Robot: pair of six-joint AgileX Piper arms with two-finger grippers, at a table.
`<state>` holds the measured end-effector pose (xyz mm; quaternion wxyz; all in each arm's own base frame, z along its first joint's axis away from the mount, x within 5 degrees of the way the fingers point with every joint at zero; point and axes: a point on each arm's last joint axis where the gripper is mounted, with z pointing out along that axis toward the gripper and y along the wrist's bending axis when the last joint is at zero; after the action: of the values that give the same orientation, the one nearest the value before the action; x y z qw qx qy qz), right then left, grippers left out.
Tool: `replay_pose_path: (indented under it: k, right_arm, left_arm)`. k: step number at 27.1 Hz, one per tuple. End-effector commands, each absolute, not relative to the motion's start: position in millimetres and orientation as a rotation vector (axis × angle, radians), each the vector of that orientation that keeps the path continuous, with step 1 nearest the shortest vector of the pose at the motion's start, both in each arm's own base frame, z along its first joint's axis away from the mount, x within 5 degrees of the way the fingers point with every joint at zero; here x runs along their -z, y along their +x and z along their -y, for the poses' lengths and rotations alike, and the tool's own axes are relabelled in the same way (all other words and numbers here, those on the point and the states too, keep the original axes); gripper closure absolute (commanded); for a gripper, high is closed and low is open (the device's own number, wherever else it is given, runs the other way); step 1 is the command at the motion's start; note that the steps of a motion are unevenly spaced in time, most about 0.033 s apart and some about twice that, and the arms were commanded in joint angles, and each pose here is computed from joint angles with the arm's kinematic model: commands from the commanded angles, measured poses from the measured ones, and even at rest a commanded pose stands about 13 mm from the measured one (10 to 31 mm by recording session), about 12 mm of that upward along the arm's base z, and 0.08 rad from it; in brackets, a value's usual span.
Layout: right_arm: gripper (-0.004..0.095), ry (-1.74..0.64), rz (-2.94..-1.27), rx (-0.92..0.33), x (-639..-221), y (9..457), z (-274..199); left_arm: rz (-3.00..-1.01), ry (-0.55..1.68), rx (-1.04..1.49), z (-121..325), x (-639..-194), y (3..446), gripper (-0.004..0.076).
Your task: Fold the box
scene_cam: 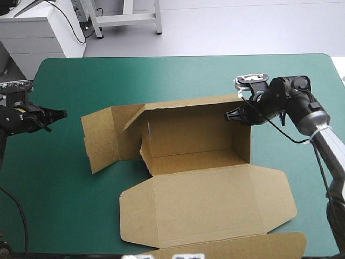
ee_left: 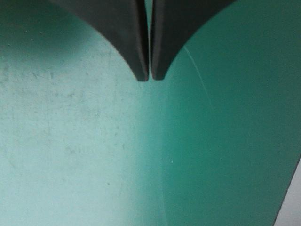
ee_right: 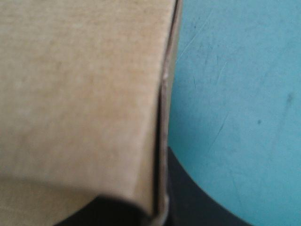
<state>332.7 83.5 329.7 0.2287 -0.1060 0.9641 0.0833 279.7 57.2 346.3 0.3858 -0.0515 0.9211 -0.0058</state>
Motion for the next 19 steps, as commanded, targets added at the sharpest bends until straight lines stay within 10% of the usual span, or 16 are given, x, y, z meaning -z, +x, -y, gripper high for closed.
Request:
replay_pose_path:
  k: [1, 10, 19]
  right_arm:
    - [0.0904, -0.273, -2.566, -0.253, -333.4, 343.9, -87.3]
    - [0.0894, -0.256, -2.512, -0.223, -307.0, 372.8, -91.0]
    - [0.0499, -0.314, -2.483, -0.137, -308.7, 386.4, -89.4]
  left_arm:
    - [-2.257, -0.14, 0.012, -56.3, -364.9, 276.0, 0.073]
    - [-2.29, -0.154, 0.069, -52.7, -362.6, 274.1, 0.0732]
    - [-2.322, -0.152, 0.088, -51.3, -360.6, 272.2, 0.0732]
